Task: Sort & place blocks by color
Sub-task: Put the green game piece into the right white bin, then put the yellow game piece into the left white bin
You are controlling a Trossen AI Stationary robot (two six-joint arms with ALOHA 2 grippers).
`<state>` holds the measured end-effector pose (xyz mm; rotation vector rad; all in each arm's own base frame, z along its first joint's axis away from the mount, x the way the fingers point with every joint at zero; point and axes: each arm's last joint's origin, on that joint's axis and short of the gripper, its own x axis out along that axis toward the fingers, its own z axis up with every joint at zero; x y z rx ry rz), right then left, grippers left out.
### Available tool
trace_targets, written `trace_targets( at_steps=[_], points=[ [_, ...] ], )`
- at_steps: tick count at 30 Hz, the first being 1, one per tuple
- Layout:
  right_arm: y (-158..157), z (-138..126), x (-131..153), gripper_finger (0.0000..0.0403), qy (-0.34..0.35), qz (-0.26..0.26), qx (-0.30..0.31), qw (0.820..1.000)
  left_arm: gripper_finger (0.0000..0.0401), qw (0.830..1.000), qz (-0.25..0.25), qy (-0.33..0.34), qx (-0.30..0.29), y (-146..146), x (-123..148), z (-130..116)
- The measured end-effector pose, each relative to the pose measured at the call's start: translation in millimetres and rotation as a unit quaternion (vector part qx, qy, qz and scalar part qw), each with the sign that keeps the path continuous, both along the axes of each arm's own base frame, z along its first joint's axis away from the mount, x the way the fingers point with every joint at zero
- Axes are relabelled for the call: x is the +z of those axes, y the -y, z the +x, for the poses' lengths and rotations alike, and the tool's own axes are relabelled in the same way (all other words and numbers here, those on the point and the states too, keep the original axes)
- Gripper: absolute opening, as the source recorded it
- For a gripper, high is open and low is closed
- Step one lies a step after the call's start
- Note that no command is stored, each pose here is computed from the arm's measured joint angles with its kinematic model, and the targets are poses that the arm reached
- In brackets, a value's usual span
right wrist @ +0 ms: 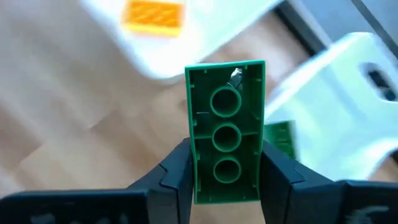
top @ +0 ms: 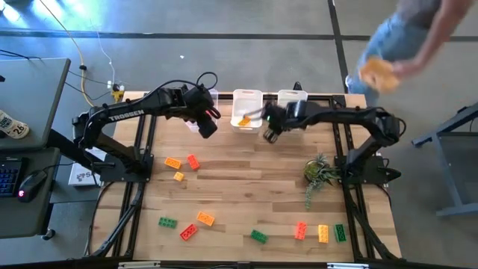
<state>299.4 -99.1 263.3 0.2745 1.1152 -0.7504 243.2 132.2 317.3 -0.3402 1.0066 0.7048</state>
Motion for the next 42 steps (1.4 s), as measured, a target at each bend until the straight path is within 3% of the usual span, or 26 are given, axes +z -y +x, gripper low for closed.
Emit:
trace_targets(
  at_steps=[6,10,18,29,36,42],
  points=[
    [48,-21,1,0.0109,-0.012,0.0,-0.047,0.999,0.0131,0.999,-0.035,0.02,-0.01,3,0,1],
    [78,-34,-8,0.0109,-0.017,0.038,-0.062,0.997,0.0131,0.996,-0.075,0.042,0.013,7,-1,3],
    [115,-59,-29,0.0109,-0.047,0.127,-0.052,0.989,0.0131,0.978,-0.145,0.084,0.121,21,-2,9],
    [131,-66,-54,0.0121,-0.114,0.151,0.014,0.982,0.0131,0.928,-0.228,0.09,0.28,56,-29,15],
    [132,-65,-53,0.0161,-0.117,0.139,0.039,0.982,0.0131,0.897,-0.221,0.088,0.372,83,-50,15],
    [133,-64,-53,0.0193,-0.117,0.132,0.053,0.983,0.0131,0.904,-0.215,0.051,0.366,95,-69,9]
  ],
)
